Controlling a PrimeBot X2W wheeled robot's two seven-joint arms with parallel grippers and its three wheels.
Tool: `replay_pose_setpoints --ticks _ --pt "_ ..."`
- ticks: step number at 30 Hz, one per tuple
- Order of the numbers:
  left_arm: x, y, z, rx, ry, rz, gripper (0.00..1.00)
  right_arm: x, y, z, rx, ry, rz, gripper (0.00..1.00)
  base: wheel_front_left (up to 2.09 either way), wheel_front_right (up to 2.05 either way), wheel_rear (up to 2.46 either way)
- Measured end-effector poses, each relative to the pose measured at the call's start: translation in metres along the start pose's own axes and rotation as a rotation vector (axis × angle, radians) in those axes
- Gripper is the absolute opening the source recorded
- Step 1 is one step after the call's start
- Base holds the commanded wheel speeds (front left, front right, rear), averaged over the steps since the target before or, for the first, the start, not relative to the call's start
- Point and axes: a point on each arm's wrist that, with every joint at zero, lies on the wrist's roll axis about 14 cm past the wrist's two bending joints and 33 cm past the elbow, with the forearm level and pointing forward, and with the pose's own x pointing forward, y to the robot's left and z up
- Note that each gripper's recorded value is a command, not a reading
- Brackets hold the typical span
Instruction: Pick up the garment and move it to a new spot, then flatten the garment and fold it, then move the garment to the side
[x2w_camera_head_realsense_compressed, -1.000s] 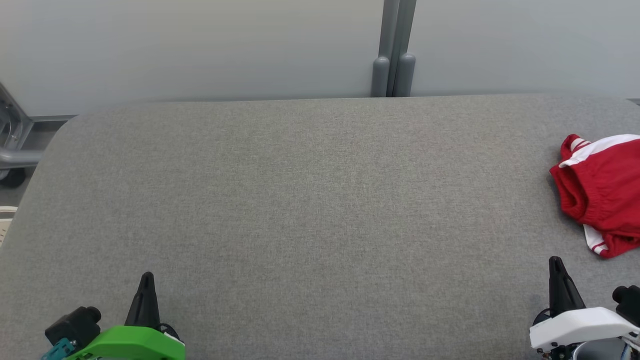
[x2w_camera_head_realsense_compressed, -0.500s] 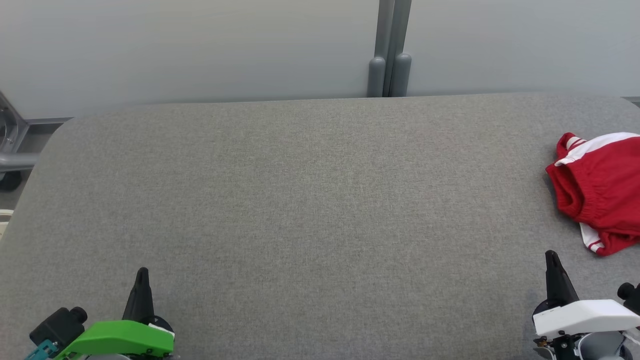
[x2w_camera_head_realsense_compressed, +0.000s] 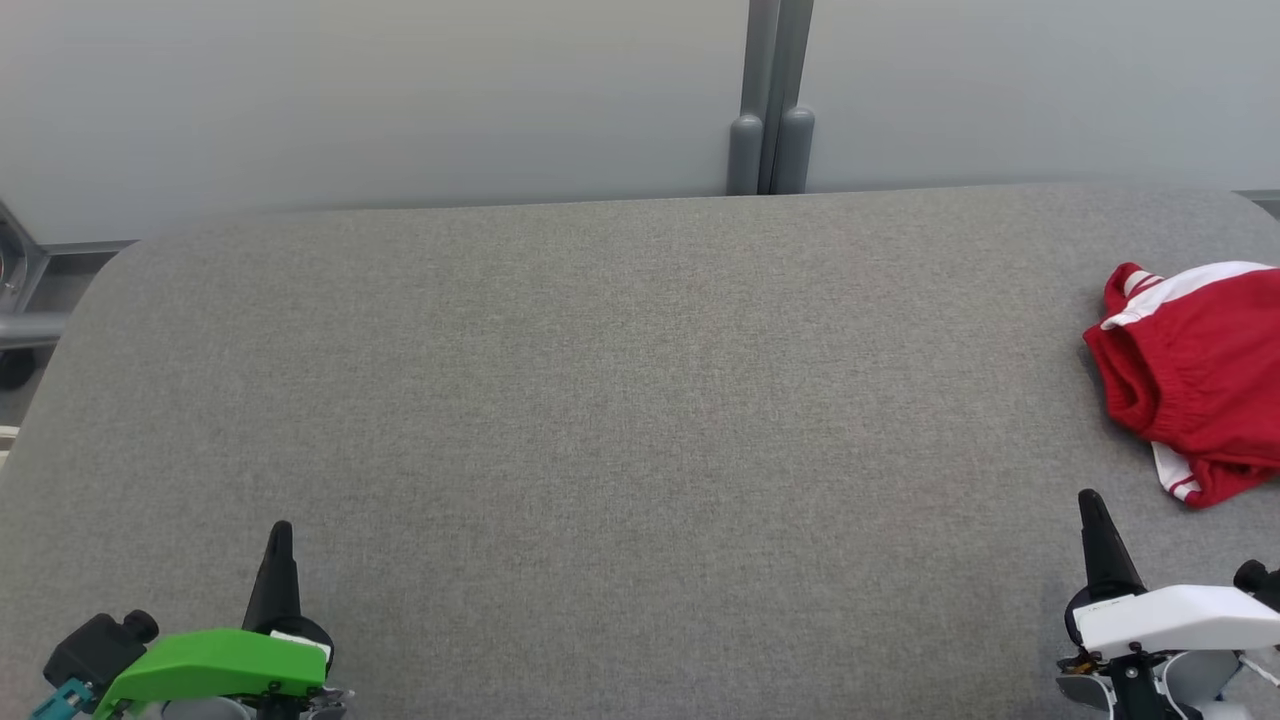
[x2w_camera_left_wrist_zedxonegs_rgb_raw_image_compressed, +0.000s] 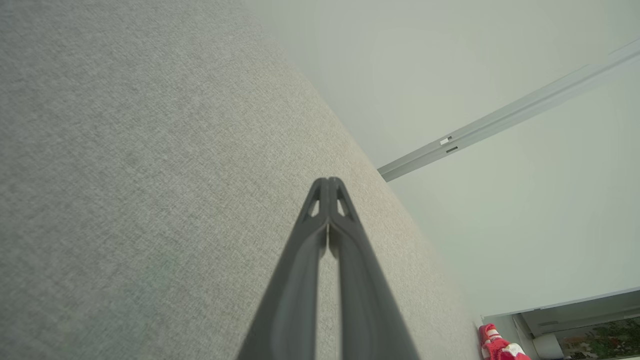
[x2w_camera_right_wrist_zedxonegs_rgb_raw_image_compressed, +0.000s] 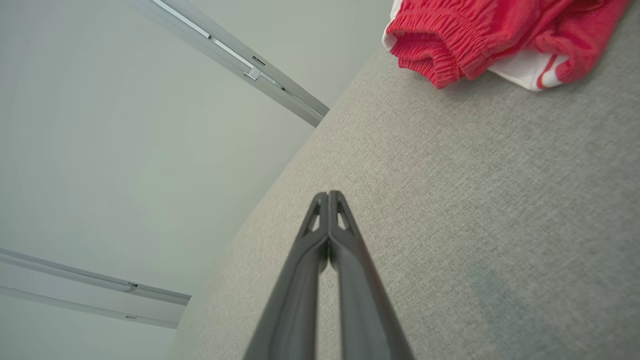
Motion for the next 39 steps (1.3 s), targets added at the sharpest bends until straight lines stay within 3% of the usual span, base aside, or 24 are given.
replay_pose_setpoints --ticks 39 --pt "0.012 -0.027 0.007 -0.375 0.014 -0.083 0.0 0.006 0.016 0.006 0.41 0.017 0.05 0.0 0.0 0.0 0.0"
